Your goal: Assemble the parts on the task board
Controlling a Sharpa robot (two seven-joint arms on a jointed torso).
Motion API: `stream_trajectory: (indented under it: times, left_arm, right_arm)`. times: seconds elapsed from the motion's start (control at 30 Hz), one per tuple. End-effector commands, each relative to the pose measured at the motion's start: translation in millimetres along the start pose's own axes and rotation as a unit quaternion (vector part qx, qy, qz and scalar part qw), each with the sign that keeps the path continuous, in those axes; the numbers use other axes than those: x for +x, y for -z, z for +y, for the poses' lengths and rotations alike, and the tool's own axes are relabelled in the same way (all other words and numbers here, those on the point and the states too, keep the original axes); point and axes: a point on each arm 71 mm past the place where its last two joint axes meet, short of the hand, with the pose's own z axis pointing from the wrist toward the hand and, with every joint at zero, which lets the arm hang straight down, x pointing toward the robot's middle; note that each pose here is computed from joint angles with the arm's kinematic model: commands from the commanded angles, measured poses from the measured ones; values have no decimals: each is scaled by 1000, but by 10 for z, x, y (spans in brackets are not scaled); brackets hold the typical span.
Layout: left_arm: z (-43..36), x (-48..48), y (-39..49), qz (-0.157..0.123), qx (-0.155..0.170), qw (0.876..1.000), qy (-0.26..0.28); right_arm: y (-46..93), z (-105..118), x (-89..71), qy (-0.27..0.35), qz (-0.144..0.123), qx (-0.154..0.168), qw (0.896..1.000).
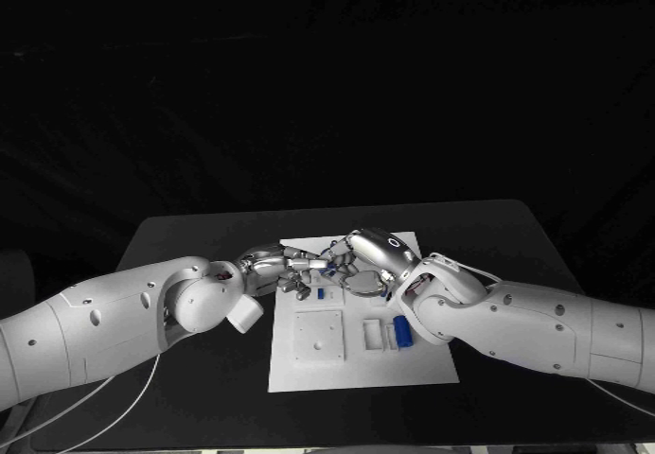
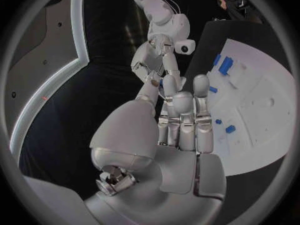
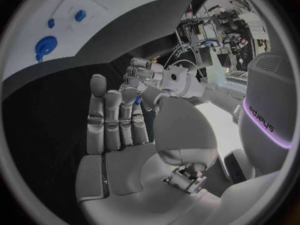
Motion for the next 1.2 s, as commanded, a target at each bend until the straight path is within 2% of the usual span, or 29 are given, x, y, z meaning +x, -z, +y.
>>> stream_trajectory:
  times: [0.03, 0.4, 0.87, 1.2]
  left_arm:
    - [-35, 62, -18, 20, 15, 1000, 3]
    - [-38, 24, -11, 10, 18, 1000, 2]
    - [-7, 36, -6, 20, -2, 1000, -8]
    - [22, 8, 2, 16, -22, 1000, -11]
  right_arm:
    - [8, -24, 25, -1, 17, 8, 1000]
    - [15, -33, 19, 0, 16, 9, 1000]
    - [19, -36, 13, 0, 14, 11, 1000]
    - [20, -31, 9, -2, 12, 10, 1000]
